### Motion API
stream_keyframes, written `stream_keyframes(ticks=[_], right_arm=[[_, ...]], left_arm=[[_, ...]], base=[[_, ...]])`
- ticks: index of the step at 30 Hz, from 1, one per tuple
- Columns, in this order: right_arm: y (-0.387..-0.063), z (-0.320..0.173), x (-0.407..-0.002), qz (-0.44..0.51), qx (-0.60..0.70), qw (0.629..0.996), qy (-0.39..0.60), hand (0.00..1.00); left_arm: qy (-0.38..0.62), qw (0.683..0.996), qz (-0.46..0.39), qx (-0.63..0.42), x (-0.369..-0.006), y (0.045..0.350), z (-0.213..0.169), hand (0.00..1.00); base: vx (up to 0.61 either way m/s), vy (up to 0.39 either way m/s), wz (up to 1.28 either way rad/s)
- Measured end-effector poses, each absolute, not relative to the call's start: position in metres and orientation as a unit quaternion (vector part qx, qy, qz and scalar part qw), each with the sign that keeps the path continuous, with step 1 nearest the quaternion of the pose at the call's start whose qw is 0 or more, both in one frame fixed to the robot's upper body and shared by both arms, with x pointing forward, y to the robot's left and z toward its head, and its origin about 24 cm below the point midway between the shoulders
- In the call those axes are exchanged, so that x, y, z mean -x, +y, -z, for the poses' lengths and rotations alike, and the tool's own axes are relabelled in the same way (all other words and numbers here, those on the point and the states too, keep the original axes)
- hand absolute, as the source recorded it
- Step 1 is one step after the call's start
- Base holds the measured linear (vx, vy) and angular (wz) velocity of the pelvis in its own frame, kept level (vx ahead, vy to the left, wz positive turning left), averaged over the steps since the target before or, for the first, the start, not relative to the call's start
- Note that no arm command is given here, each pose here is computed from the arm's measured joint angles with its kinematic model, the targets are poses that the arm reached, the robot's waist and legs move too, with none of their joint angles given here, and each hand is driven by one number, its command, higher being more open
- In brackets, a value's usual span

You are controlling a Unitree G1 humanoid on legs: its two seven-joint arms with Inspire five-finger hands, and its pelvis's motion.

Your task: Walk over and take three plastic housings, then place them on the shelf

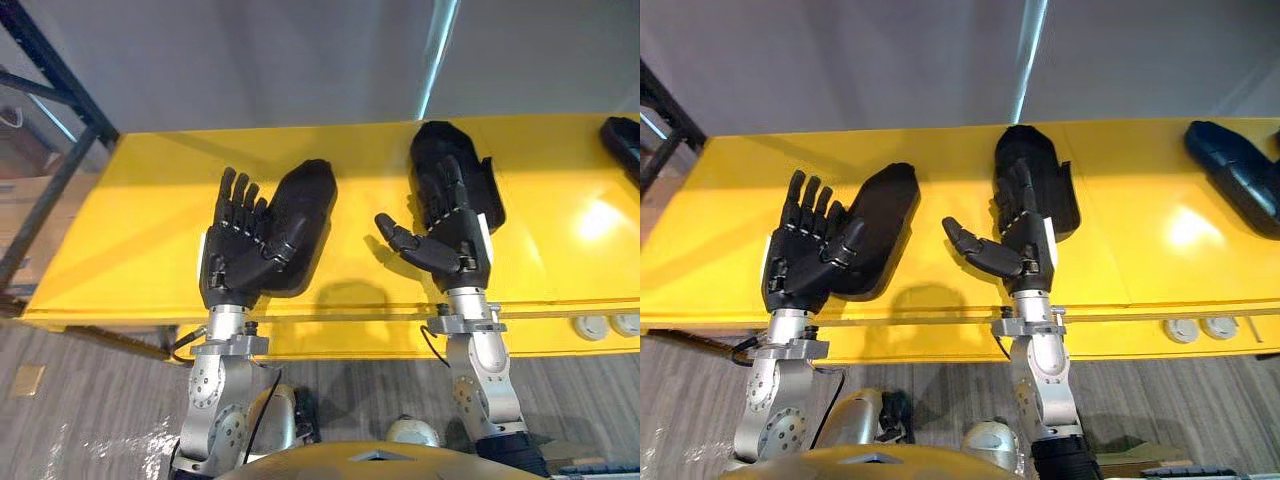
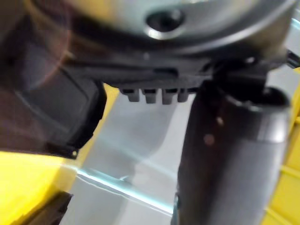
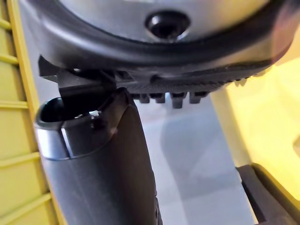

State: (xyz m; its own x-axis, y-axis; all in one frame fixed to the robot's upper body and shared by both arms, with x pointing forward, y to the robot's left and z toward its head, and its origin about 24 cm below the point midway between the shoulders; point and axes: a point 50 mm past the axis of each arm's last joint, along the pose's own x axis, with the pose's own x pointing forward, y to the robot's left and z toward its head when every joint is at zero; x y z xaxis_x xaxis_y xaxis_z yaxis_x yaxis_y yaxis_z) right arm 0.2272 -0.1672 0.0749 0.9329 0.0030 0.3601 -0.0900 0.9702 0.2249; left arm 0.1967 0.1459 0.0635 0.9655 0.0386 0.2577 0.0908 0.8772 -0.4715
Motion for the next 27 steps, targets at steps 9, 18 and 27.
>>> stream_keyframes(ticks=[9, 18, 27], right_arm=[[-0.174, -0.085, -0.226, 0.043, -0.058, 0.971, -0.228, 1.00], [-0.190, -0.117, -0.220, 0.078, -0.041, 0.948, -0.306, 1.00], [-0.202, -0.138, -0.206, 0.082, -0.001, 0.941, -0.327, 1.00]], left_arm=[[-0.108, 0.968, 0.036, 0.225, -0.194, 0.154, -0.052, 1.00], [-0.186, 0.959, 0.042, 0.208, -0.198, 0.159, -0.085, 1.00], [-0.242, 0.954, 0.117, 0.135, -0.194, 0.151, -0.111, 1.00]], base=[[-0.05, 0.396, -0.04], [0.03, 0.002, 0.19], [0.00, -0.037, -0.03]])
